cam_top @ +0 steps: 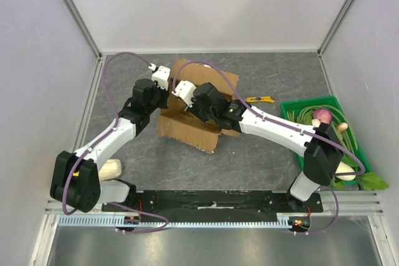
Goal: Unpack the express box
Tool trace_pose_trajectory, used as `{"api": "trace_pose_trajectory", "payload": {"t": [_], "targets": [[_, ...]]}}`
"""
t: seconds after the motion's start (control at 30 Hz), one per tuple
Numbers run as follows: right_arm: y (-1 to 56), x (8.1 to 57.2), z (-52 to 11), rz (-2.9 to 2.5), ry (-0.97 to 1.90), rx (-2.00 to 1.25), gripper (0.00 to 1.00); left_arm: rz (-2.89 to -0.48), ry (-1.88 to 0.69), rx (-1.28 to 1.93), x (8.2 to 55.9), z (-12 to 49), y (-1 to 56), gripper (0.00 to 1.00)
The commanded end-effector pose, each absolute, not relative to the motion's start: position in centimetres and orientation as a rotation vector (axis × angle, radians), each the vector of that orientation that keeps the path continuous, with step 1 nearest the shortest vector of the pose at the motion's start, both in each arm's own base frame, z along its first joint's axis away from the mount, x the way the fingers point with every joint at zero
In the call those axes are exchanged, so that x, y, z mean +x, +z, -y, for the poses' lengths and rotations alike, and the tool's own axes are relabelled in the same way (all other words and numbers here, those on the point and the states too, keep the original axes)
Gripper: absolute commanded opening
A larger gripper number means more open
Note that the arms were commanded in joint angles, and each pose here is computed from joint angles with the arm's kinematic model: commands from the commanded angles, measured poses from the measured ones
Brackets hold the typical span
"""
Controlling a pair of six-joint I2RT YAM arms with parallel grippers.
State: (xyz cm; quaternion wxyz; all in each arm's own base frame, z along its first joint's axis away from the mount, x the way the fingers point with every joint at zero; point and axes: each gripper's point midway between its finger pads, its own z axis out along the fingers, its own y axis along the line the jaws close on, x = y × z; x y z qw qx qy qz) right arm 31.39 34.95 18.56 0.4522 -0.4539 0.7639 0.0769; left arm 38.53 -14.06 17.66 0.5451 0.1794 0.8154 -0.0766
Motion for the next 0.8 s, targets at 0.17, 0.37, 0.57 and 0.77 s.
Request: {"api": "trace_pose_trajectory", "payload": {"t": [0.17, 0.37, 0.57, 0.77], "targets": [[17.8, 30.3, -36.4, -1.859, 0.184, -1.151, 0.12, -1.767, -0.107, 0.381, 39.3, 13.2, 21.0, 0.02], [16.6, 29.6, -36.4, -1.883, 0.183, -1.163, 0.12, -1.705, -0.145, 0.424, 38.0, 13.6, 20.1, 0.02], [16.8, 29.5, -36.2, -1.888, 0.197, -1.141, 0.12, -1.701, -0.152, 0.371, 37.4, 13.1, 19.7, 0.02], [15.8, 29.1, -36.4, -1.917, 0.220, -1.150, 0.22, -1.815, -0.194, 0.387, 38.4, 13.8, 20.5, 0.02]]}}
